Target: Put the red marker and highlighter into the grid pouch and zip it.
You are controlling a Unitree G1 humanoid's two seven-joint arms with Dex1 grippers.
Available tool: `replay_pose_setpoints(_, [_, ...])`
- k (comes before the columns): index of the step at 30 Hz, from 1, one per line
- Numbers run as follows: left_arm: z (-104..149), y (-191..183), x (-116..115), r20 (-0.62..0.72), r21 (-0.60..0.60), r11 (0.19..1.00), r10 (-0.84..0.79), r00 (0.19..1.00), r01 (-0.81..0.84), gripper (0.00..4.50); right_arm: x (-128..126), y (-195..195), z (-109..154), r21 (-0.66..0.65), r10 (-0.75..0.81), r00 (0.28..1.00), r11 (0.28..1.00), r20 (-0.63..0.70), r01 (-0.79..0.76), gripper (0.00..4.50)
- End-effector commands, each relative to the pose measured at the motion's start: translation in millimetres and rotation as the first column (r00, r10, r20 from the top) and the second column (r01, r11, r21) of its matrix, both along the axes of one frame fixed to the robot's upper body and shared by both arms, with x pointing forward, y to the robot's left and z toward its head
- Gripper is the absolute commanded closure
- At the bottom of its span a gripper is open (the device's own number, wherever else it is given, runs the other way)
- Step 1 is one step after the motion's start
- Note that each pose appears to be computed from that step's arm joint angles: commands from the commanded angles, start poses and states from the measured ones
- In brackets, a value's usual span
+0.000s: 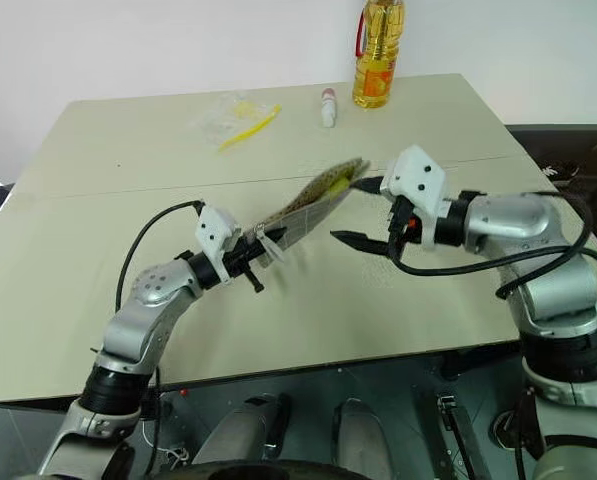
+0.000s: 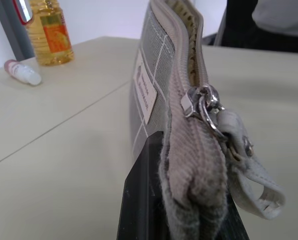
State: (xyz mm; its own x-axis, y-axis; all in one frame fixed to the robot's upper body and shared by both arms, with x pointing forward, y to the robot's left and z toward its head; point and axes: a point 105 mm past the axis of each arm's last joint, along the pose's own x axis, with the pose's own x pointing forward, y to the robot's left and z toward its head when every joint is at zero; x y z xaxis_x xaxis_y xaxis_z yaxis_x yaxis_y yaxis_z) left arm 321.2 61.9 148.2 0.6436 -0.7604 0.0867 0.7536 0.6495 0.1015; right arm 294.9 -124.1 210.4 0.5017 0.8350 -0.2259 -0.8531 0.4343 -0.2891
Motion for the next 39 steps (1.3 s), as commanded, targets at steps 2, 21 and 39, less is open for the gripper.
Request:
replay_pose_setpoints(2, [22, -4, 7, -0.013, -0.14, 0.99, 0.014, 1.0, -0.016, 4.5, 6, 15, -14, 0.051, -0.079, 0.996, 0.995, -0.039, 0.081, 0.28])
replay_pose_setpoints(21, [21, -12, 13, -0.02, -0.139, 0.99, 0.026, 0.999, -0.029, 4.5, 10, 62, -30, 0.168, -0.071, 0.988, 0.981, -0.138, 0.094, 4.47])
replay_pose_setpoints(39, [-16, 52, -6, 0.044, 0.198, 0.979, 0.035, 0.998, -0.044, 4.5, 90, -126, 35, 0.021, -0.656, 0.717, 0.741, 0.234, 0.671, 4.47])
